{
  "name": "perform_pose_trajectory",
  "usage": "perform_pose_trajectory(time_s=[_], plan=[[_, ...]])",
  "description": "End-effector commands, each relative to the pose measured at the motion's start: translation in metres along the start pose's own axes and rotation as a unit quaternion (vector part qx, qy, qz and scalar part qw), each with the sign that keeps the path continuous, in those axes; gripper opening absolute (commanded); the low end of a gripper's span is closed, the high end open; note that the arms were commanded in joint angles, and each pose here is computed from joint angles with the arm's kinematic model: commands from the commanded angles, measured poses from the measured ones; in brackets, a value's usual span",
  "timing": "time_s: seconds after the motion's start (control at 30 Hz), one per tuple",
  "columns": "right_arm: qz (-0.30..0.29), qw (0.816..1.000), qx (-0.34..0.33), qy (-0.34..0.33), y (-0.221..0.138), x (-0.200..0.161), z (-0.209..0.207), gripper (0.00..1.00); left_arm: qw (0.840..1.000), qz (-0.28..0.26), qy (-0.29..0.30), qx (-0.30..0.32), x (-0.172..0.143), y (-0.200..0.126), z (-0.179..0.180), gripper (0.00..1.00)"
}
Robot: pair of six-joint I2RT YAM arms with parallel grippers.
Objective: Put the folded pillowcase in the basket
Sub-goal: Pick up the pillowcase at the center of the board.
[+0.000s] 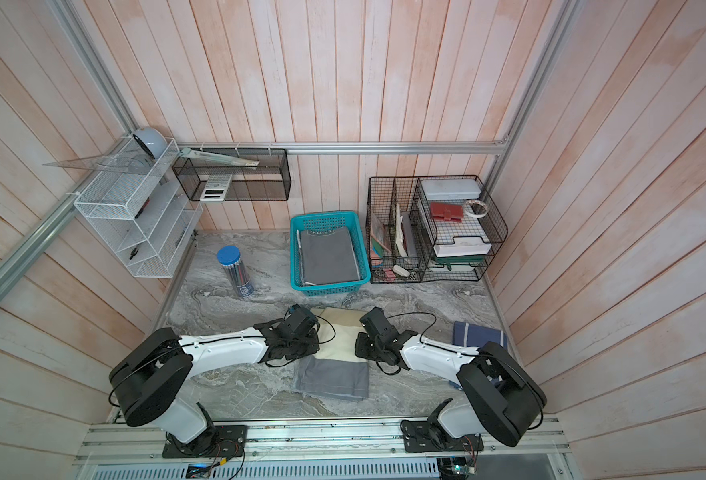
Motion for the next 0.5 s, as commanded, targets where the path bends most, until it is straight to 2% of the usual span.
perform_pose_trajectory(time_s=[0.0,0.17,0.33,0.47], plan=[[-0.004,1.0,-0.018,-0.005,-0.008,0.0,-0.004,0.16,0.999,-0.032,-0.02,0.012,0.005,-0.012,0.009,0.16],[-0.01,1.0,-0.019,-0.018,-0.014,0.006,0.003,0.0,0.998,-0.048,-0.028,0.005,0.008,-0.022,0.011,0.08],[-0.023,0.999,-0.016,-0.035,-0.022,0.013,0.018,0.0,0.998,-0.059,-0.034,-0.003,0.008,-0.029,0.008,0.02],[-0.046,0.997,-0.014,-0.057,-0.043,0.024,0.033,0.0,0.996,-0.075,-0.036,-0.009,0.01,-0.042,0.007,0.0]])
Point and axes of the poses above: each gripper's point midway between its finger pads, its own y axis out along the fingers, its own z axis along the line the jaws close on, x = y × z, the point moved 5 cm from there along -y, back along the fingers, and after that the axes turned 9 degrees about -y, right-handed, at the moved point
